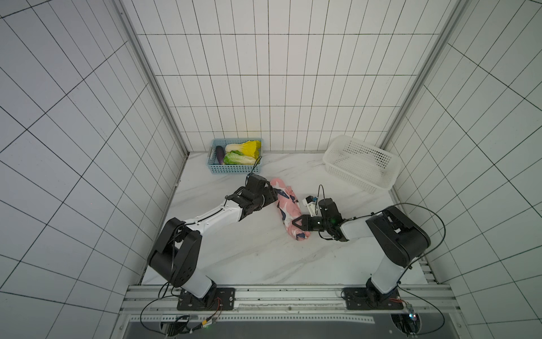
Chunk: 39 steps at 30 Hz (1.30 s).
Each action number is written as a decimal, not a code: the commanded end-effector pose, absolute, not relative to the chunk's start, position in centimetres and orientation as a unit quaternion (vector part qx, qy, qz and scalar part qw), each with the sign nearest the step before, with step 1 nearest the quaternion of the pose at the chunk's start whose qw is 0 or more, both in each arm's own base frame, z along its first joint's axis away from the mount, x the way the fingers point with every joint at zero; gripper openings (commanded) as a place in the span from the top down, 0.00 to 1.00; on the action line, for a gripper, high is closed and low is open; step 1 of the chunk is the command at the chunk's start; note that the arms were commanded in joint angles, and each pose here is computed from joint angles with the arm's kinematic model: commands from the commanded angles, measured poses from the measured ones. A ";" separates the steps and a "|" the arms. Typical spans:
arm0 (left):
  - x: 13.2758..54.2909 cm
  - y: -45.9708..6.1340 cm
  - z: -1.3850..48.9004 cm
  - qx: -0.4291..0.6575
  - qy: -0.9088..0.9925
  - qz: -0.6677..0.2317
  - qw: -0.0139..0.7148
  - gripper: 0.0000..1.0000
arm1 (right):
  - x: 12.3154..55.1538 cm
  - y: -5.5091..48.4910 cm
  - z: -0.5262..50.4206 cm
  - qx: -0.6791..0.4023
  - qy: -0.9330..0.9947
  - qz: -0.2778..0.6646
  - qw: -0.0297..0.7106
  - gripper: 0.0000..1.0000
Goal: Roll up the shorts
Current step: Roll the shorts at the center of the board.
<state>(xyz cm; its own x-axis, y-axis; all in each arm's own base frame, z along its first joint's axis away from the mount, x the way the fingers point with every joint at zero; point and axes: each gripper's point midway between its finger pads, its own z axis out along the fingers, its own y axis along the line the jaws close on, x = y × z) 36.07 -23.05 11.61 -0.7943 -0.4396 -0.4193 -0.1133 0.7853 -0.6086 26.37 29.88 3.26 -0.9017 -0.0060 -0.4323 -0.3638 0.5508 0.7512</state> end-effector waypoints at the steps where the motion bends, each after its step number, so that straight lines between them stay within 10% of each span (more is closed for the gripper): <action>1: 36.1 -25.3 11.1 -0.128 0.876 -0.360 0.294 0.24 | 26.2 29.4 2.3 -0.064 0.853 0.490 0.167 0.76; 15: 39.8 -30.2 4.6 -0.114 0.874 -0.402 0.246 0.29 | 26.2 29.2 0.2 -0.057 0.860 0.490 0.132 0.74; 24: 40.0 -31.3 3.5 -0.135 0.871 -0.418 0.218 0.99 | 26.3 29.0 0.1 -0.061 0.865 0.483 0.121 0.63; 31: 40.3 -29.6 4.0 -0.091 0.910 -0.327 0.238 1.00 | 25.8 27.8 3.2 -0.063 0.870 0.468 0.137 0.29; 39: 38.6 -27.2 4.5 -0.029 0.941 -0.235 0.242 1.00 | 29.0 23.0 7.0 -0.031 0.915 0.358 0.181 0.14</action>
<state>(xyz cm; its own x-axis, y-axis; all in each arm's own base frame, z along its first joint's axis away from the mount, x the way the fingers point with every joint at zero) 39.83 -28.83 4.87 -0.8728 -0.2579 -0.4144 0.0268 0.8224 -0.5683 28.18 25.61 8.20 -0.9180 0.0712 -0.3902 -0.2639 0.6249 0.7348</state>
